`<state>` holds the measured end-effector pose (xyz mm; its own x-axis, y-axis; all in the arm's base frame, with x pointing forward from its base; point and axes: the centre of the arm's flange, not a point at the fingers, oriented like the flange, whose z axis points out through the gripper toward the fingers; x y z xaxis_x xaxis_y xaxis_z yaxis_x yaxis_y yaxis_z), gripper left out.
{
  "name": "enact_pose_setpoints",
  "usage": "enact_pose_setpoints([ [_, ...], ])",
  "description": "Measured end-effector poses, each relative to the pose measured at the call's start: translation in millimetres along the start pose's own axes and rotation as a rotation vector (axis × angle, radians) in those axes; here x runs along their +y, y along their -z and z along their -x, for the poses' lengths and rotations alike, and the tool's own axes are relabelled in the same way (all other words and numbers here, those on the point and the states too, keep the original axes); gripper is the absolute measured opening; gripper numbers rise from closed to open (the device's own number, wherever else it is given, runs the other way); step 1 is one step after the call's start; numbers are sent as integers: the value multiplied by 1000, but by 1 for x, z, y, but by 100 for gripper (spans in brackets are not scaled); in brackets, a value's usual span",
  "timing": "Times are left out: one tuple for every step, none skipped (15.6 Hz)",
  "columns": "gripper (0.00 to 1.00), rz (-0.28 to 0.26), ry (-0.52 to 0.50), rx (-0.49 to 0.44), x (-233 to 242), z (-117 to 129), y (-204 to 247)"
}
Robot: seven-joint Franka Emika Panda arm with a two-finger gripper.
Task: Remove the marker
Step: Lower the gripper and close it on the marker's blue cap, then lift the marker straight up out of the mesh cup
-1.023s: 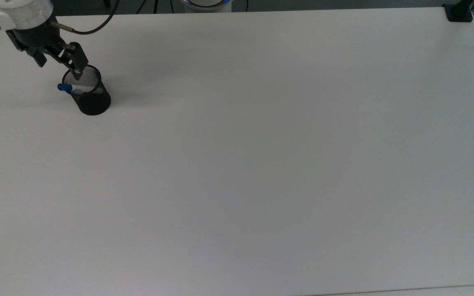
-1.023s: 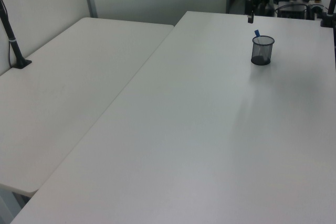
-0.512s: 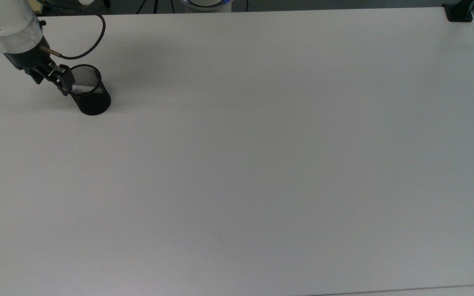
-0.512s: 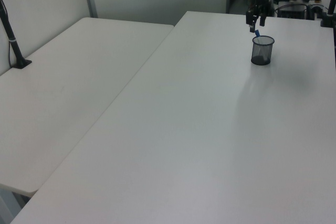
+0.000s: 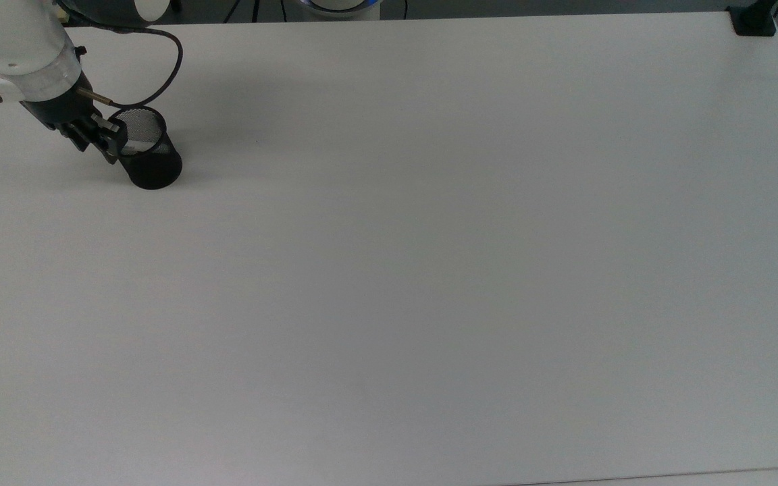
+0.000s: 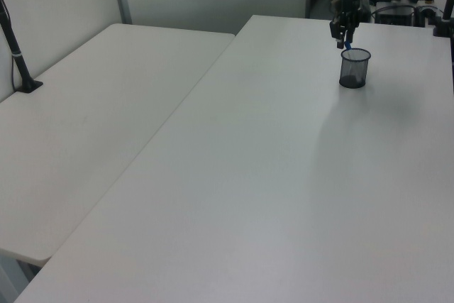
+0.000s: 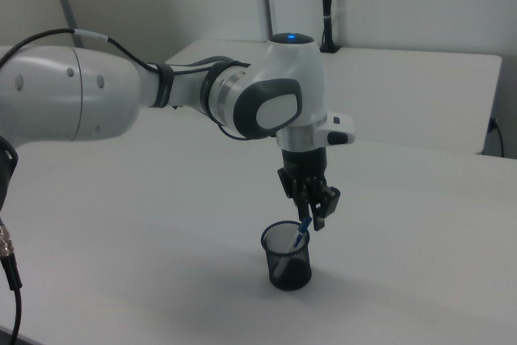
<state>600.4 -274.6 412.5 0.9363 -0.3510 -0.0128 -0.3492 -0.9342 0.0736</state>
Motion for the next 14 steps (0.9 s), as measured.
enact_pose_setpoints([
  [41,0,1,1,-1,0,0],
  [41,-1,2,1,-2,0,1],
  [35,-1,4,2,-3,-1,1],
  [31,-2,5,3,-4,-1,2],
  [31,-2,6,5,-4,-1,2],
  [23,-4,5,7,-5,-1,3],
  [21,-10,3,9,-5,-2,4],
  [21,-15,1,11,-5,-2,5],
  [18,-18,-1,15,-5,-2,7],
  [18,-22,-3,19,-6,-2,10],
  [16,-27,-5,23,-6,-2,12],
  [16,-30,-6,29,-6,-2,16],
  [16,-31,-7,34,-5,-2,19],
  [16,-33,-8,39,-5,-1,22],
])
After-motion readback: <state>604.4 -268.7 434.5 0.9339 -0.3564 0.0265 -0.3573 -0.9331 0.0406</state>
